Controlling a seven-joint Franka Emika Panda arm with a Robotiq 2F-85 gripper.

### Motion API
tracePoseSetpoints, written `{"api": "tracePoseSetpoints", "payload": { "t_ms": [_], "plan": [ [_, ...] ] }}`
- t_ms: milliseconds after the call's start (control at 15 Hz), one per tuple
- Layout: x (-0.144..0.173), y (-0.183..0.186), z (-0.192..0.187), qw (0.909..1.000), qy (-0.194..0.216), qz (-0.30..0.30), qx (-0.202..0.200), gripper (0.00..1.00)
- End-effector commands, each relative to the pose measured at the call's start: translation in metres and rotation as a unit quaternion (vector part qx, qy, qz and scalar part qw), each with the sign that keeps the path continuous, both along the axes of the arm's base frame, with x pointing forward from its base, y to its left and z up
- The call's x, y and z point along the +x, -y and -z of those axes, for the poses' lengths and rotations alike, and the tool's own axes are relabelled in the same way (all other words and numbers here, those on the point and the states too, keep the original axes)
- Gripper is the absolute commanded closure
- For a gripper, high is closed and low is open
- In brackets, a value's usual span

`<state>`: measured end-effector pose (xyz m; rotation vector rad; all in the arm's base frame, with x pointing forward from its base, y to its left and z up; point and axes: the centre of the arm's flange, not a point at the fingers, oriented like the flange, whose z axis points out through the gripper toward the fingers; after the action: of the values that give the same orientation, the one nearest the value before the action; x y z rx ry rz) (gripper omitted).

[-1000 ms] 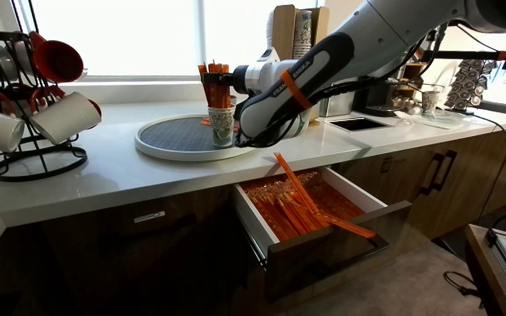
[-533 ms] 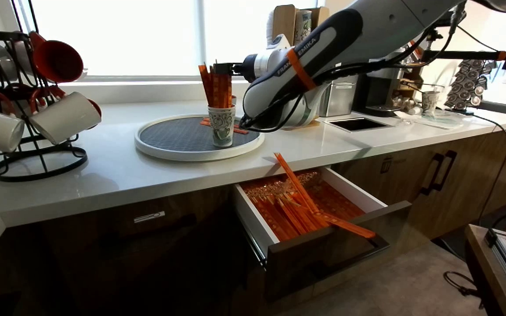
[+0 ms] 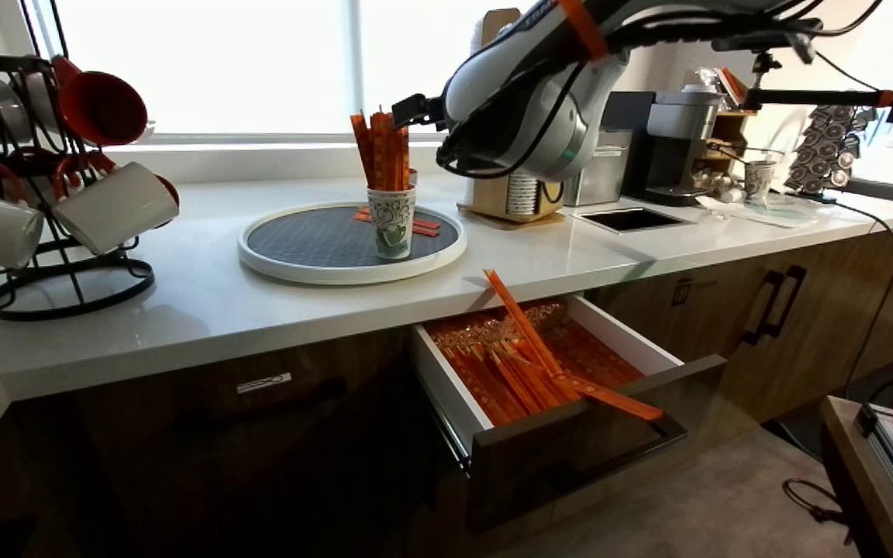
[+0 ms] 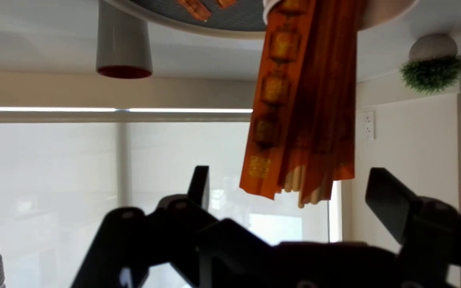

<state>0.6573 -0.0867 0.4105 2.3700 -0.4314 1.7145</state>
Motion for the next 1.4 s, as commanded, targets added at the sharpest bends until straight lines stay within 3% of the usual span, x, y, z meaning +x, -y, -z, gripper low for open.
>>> {"api": "tracePoseSetpoints", "payload": {
  "t_ms": [0,267,600,867,1133,1333],
  "plan": [
    [-0.041,-0.016,-0.027,0.9964,-0.081,0.000,0.025,0.00],
    [-0.088,-0.002,-0.022,0.9842,-0.170,0.010,0.049,0.00],
    [-0.143,0.028,0.011,0.9571,-0.267,0.013,0.111,0.00],
    [-0.159,0.025,0.028,0.9222,-0.343,-0.019,0.178,0.00],
    [-0.153,0.016,0.027,0.8849,-0.411,-0.017,0.218,0.00],
    [-0.143,0.012,0.028,0.8666,-0.441,-0.001,0.234,0.04]
  ]
}}
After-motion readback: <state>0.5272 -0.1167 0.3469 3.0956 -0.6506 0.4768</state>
